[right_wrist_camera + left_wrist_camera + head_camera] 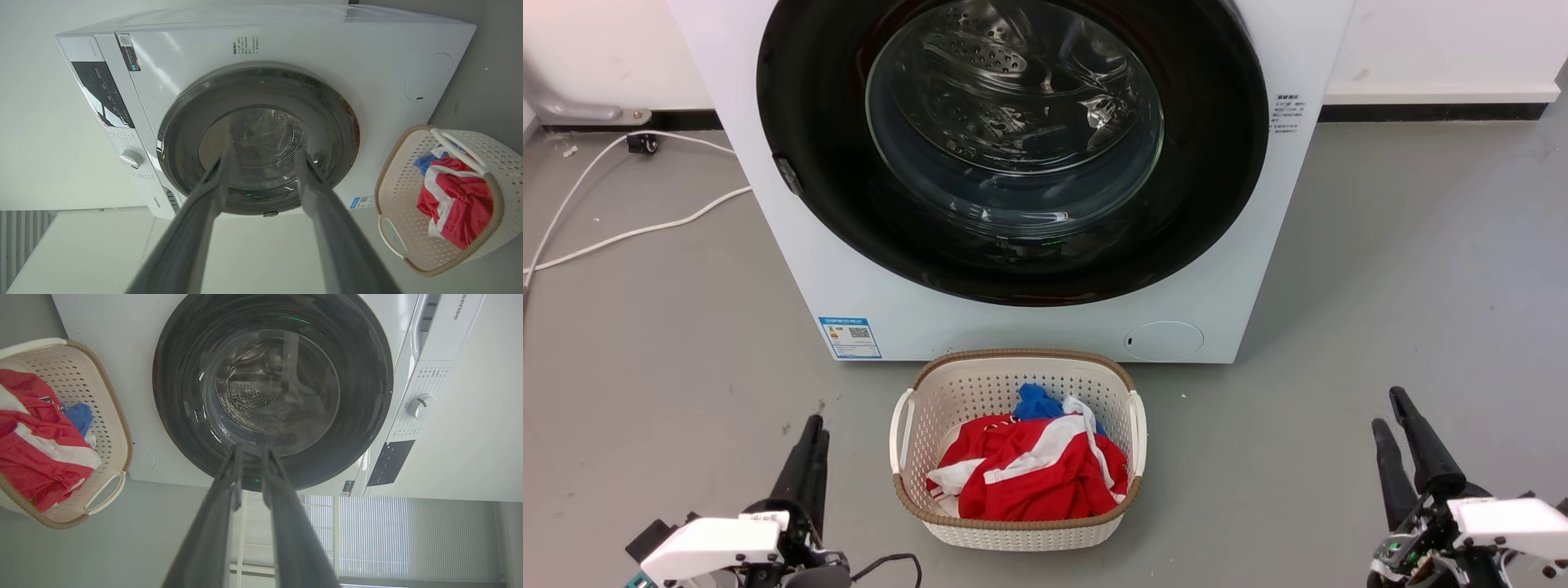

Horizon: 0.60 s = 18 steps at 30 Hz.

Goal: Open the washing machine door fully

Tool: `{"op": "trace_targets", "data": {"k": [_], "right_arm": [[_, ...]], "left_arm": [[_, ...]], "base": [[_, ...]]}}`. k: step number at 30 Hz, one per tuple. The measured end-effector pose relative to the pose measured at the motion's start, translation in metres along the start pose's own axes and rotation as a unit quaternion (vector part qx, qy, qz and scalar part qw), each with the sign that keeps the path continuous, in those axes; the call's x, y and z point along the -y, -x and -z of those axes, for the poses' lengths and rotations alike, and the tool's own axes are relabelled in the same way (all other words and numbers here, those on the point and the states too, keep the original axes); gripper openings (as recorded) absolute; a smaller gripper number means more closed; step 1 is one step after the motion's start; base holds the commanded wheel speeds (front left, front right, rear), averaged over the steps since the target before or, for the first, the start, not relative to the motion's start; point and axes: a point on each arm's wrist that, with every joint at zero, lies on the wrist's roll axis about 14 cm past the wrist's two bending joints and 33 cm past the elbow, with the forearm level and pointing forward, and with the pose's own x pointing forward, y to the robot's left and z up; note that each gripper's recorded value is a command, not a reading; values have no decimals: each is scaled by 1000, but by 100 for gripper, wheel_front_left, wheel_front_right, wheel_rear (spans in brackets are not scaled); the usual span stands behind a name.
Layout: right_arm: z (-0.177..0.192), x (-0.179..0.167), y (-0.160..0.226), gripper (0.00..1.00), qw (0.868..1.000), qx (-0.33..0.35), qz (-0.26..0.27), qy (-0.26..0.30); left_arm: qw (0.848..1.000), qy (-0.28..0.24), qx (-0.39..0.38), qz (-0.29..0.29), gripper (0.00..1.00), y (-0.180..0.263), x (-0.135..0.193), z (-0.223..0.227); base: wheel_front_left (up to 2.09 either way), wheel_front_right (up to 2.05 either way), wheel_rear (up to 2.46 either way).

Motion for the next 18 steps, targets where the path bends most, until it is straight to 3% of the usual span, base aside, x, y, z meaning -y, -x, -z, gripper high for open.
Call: {"op": "trace_targets", "data": {"k": [10, 18], "right_arm": [[4, -3, 1, 100, 1000, 6, -4, 20], [7, -12, 0, 100, 996, 6, -17, 87]], "left_arm": [[1000, -24, -3, 17, 100, -1, 11, 10], [995, -91, -3, 39, 100, -2, 26, 14]], "base": [[0, 0, 0], [0, 0, 0]]}}
